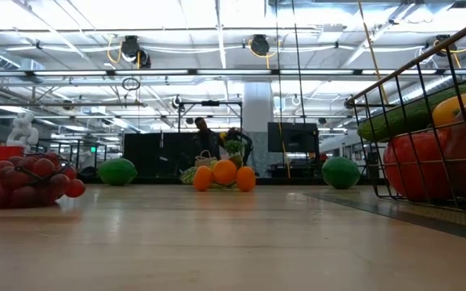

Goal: Build produce basket
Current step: Put the middle green lime into the wire basket

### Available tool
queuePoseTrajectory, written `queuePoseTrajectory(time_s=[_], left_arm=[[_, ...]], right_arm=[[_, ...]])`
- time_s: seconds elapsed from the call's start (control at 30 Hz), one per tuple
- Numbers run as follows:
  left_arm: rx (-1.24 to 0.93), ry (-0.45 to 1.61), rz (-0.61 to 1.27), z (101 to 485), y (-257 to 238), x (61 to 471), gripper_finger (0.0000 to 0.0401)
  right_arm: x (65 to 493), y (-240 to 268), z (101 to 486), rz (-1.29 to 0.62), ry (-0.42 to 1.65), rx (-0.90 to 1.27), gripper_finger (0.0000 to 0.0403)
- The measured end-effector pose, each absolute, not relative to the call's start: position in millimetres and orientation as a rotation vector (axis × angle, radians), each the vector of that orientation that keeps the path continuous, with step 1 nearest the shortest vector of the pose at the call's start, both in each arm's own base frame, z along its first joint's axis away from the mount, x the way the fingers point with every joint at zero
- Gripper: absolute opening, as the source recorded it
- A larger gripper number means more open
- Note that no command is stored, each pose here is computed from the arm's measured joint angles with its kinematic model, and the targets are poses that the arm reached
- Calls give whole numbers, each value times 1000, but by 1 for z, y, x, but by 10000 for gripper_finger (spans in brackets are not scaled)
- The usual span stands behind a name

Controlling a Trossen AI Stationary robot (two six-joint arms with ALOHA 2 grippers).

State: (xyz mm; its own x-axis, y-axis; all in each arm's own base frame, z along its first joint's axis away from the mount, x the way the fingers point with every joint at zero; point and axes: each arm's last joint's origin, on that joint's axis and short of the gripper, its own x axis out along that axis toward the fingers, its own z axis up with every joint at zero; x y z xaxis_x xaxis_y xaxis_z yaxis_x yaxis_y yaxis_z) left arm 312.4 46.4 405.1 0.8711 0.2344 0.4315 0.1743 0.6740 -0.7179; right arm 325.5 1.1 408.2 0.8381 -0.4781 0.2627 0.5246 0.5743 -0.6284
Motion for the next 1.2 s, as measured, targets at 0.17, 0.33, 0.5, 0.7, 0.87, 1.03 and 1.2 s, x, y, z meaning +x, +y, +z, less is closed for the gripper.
queuePoseTrajectory(time_s=[0.17, 0.33, 0.5, 0.7, 0.87, 1.03, 1.2], left_arm=[[-848, -503, 35, 399, 42, 319, 214], [-854, -512, 48, 398, 41, 321, 214], [-857, -509, 51, 398, 41, 321, 214], [-859, -501, 56, 397, 41, 321, 214], [-879, -500, 45, 397, 41, 321, 214], [-893, -499, 39, 397, 43, 321, 222], [-873, -499, 39, 402, 49, 314, 280]], right_arm=[[325, -6, 408, -608, -59, -760, 337], [325, -12, 409, -629, -56, -760, 337], [325, -14, 410, -591, -95, -759, 332], [326, -15, 410, -545, -136, -706, 290], [326, -15, 410, -545, -138, -702, 255], [326, -15, 411, -549, -140, -686, 250], [317, -15, 419, -581, -186, -576, 252]])
